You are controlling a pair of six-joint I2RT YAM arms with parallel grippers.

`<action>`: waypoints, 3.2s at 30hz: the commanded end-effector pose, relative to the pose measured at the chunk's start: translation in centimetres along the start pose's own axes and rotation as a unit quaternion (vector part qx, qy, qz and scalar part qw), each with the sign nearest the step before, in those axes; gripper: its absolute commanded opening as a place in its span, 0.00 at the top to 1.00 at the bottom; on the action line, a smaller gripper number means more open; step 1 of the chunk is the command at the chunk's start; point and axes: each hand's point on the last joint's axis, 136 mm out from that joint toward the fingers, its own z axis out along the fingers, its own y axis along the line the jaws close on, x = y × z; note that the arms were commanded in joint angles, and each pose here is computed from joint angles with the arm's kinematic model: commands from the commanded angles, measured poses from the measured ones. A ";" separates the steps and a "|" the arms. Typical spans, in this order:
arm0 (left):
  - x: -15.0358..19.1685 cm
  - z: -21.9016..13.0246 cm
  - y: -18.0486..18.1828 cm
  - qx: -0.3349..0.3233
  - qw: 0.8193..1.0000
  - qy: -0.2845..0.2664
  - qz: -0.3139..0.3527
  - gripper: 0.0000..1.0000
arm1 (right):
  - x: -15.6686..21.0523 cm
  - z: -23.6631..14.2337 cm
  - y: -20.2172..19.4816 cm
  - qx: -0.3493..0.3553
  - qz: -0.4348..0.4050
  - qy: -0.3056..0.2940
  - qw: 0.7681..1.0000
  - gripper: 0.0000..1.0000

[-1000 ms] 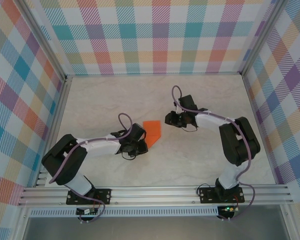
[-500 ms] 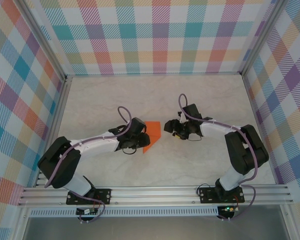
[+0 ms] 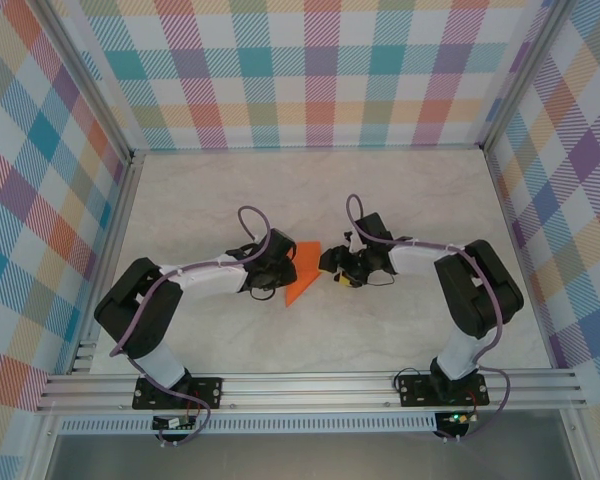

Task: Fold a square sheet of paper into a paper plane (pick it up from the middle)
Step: Fold the triangle a second time at the center of the table, then fourth fold the wing at the center of the table.

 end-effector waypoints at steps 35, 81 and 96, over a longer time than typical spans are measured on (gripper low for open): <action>-0.9 -1.0 1.2 0.005 1.000 -0.013 -0.009 0.70 | 0.5 3.9 2.7 -0.031 -0.010 0.032 0.999 0.92; 1.2 -8.1 -5.7 0.177 0.958 -0.134 0.179 0.08 | -0.6 -3.7 2.1 0.087 0.044 -0.124 0.988 0.95; 4.0 -4.3 -8.4 0.177 0.916 -0.153 0.325 0.27 | 0.8 -2.1 -1.1 0.134 0.120 -0.087 0.980 0.93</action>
